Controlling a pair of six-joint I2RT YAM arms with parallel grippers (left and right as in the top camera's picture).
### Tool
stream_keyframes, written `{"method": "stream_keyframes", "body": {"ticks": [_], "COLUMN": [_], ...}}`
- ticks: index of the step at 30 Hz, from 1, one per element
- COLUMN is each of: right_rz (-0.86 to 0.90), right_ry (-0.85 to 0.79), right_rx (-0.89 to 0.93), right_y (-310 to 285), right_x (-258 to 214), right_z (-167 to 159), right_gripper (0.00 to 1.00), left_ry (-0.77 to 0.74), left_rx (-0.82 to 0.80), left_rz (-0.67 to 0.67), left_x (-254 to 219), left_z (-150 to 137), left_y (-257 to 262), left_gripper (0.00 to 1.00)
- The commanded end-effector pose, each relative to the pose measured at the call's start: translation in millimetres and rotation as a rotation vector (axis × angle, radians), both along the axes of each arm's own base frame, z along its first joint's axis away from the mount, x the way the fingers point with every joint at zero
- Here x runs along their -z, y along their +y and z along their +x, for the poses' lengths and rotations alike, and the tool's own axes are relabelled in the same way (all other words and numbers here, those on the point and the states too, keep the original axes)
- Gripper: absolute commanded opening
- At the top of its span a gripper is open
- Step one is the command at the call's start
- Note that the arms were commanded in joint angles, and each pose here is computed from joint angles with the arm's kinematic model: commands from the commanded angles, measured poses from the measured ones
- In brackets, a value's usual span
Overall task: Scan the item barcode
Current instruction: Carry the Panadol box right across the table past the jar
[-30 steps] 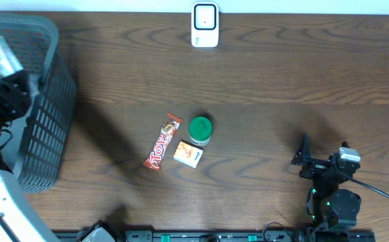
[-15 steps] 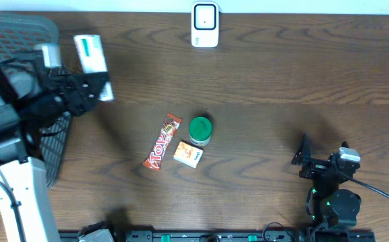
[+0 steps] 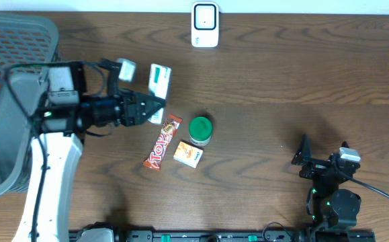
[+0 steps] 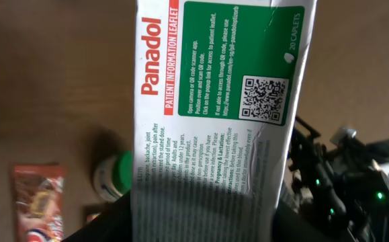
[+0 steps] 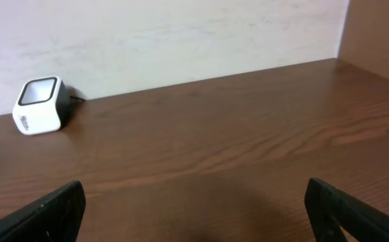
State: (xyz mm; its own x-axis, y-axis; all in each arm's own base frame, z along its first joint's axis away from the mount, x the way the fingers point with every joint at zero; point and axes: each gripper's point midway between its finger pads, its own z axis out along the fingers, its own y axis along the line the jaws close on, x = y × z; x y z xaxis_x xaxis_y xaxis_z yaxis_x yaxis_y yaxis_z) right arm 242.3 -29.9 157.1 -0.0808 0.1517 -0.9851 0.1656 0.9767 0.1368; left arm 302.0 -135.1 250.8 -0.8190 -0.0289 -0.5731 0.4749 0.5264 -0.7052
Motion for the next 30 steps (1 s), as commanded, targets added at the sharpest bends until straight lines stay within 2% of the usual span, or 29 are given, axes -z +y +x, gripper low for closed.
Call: {"method": "stream_keyframes", "body": {"ticks": [1, 7, 14, 30], "right_rz": [-0.008, -0.008, -0.008, -0.008], "right_ry": [0.003, 0.002, 0.003, 0.003], "right_rx": [-0.002, -0.002, -0.002, -0.002], "right_y": [0.1, 0.1, 0.1, 0.1], "right_x": [1.4, 1.3, 1.4, 1.4], "right_z": [0.0, 0.0, 0.0, 0.0], "right_gripper": [0.99, 0.99, 0.99, 0.99], "left_ry": [0.032, 0.093, 0.136, 0.236], "left_rx": [0.070, 0.186, 0.382, 0.612], "left_rz": [-0.006, -0.002, 0.018, 0.056], "left_x": [13.8, 31.1, 52.8, 105.9], "left_z": [-7.1, -21.2, -51.3, -91.7], "left_y": [-17.1, -51.0, -102.8, -168.3], "left_gripper": [0.50, 0.51, 0.51, 0.51]}}
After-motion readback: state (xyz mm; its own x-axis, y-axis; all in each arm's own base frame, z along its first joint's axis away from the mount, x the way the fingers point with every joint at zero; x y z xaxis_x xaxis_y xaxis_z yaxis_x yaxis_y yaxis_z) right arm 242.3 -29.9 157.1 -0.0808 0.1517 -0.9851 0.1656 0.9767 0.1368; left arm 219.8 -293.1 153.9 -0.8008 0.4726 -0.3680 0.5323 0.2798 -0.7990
